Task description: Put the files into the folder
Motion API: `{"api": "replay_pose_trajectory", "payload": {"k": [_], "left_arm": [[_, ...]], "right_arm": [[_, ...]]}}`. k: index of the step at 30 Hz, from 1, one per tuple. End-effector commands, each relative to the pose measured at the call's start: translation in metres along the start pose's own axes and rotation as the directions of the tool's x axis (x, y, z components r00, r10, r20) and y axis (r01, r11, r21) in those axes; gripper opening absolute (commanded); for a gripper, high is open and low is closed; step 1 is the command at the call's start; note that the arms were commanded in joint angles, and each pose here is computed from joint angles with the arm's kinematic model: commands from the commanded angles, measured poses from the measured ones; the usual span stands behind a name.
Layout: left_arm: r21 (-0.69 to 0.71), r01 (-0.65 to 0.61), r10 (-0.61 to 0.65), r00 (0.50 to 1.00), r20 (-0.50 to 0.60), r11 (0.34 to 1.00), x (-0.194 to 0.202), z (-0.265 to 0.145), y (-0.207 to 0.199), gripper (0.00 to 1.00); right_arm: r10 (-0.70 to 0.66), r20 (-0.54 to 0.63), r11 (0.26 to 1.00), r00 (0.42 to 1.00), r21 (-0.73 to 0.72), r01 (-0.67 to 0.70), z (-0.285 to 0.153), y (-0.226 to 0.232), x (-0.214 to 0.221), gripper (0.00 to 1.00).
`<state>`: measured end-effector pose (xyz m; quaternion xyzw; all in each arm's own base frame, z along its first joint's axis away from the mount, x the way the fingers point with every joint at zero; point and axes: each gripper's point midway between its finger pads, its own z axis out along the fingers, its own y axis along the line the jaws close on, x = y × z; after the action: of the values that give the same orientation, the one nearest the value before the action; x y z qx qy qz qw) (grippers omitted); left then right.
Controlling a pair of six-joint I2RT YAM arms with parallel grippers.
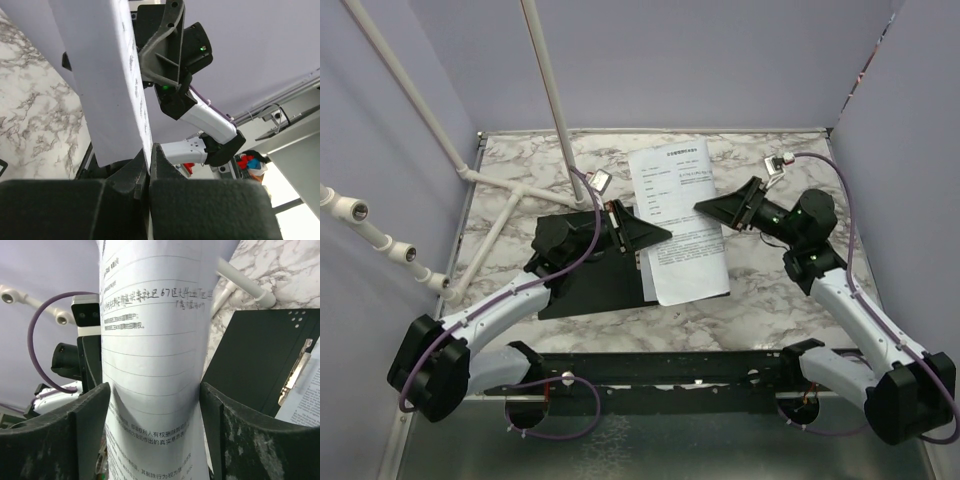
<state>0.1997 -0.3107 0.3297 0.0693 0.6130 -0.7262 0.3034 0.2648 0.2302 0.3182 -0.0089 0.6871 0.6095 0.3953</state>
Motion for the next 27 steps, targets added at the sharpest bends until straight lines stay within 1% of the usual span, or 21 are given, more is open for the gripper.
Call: {"api": "replay_pose_trajectory", "payload": {"k": [1,3,7,13,16,27], "left_arm": [[0.140,-0.139,0.140,0.990,-0.002,0.980,-0.005,-0.007,-0.052,0.00],[0.169,-0.164,0.166,0.986,0.005,0.972,-0.006,-0.009,-0.065,0.00],[0.215,-0.199,0.202,0.979,0.011,0.956,-0.007,-0.014,-0.088,0.00],[0.260,-0.227,0.229,0.973,0.025,0.938,-0.008,-0.020,-0.108,0.00],[0.275,-0.235,0.236,0.971,0.032,0.932,-0.008,-0.022,-0.114,0.00],[0.347,-0.257,0.258,0.965,0.046,0.902,-0.011,-0.023,-0.135,0.00]], "right_arm": [[-0.071,0.001,0.997,0.997,-0.029,0.071,-0.007,0.012,0.004,0.80],[-0.071,0.010,0.997,0.997,-0.032,0.071,-0.010,0.013,0.005,0.86],[-0.044,-0.002,0.995,0.999,-0.089,0.044,-0.013,0.020,0.012,0.92],[0.009,-0.007,0.968,1.000,-0.250,-0.010,-0.023,0.044,0.021,0.99],[0.030,-0.017,0.947,0.999,-0.320,-0.034,-0.030,0.055,0.025,1.00],[0.111,-0.056,0.894,0.992,-0.431,-0.125,-0.035,0.073,0.032,1.00]]}}
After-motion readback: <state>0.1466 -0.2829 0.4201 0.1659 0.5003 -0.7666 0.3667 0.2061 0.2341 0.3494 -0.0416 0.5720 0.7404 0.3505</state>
